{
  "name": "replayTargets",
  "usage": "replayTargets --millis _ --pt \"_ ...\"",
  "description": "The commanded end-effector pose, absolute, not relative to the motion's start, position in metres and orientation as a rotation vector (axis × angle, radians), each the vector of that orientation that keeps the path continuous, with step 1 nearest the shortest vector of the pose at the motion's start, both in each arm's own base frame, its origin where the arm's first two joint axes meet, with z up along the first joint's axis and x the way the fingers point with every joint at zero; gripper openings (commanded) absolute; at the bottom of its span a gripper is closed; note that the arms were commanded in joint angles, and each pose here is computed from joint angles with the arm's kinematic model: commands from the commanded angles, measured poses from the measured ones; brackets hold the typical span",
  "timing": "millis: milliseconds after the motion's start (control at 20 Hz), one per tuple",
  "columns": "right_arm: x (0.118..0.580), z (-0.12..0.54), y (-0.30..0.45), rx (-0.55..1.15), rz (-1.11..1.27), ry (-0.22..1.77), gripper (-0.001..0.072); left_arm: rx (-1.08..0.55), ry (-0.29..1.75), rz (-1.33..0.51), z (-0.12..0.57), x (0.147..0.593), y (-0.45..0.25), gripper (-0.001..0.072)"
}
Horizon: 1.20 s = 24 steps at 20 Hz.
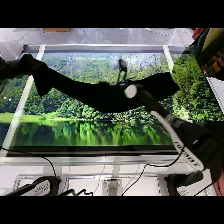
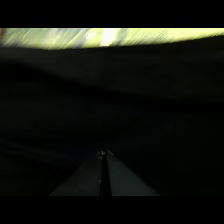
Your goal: Fold the clothes and pants, and hang the long-sleeved shirts on hangers.
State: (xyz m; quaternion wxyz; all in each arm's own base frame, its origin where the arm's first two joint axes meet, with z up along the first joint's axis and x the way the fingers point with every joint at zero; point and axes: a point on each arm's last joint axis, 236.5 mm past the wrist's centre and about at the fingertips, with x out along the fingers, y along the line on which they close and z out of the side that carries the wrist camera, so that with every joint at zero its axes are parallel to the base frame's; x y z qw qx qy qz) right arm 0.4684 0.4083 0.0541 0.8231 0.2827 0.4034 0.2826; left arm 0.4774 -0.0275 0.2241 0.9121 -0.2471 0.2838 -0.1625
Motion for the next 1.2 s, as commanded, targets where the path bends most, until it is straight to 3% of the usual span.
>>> replayTargets --millis 0,250,500,850,1150 --pt "0.428 0.042 0.486 0.749 0.676 0.952 0.0018 -0.497 0.659 -0.394 0.218 0.458 -0.043 0.0005" --pt "0.406 0.051 0.558 0.740 0.809 0.943 0.0018 -0.495 0.679 -0.409 0.216 0.454 -0.047 0.0006" --pt "0.400 0.018 0.557 0.641 0.819 1.024 0.0019 -0.496 0.663 -0.398 0.218 0.458 -0.044 0.0006" --pt "0.450 0.026 0.464 0.528 0.734 1.091 0.0020 -0.468 0.654 -0.402 0.189 0.492 -0.058 0.0006" --pt "0.493 0.073 0.340 0.405 0.668 1.060 0.0020 -0.379 0.832 -0.614 0.094 0.501 -0.196 0.0006"
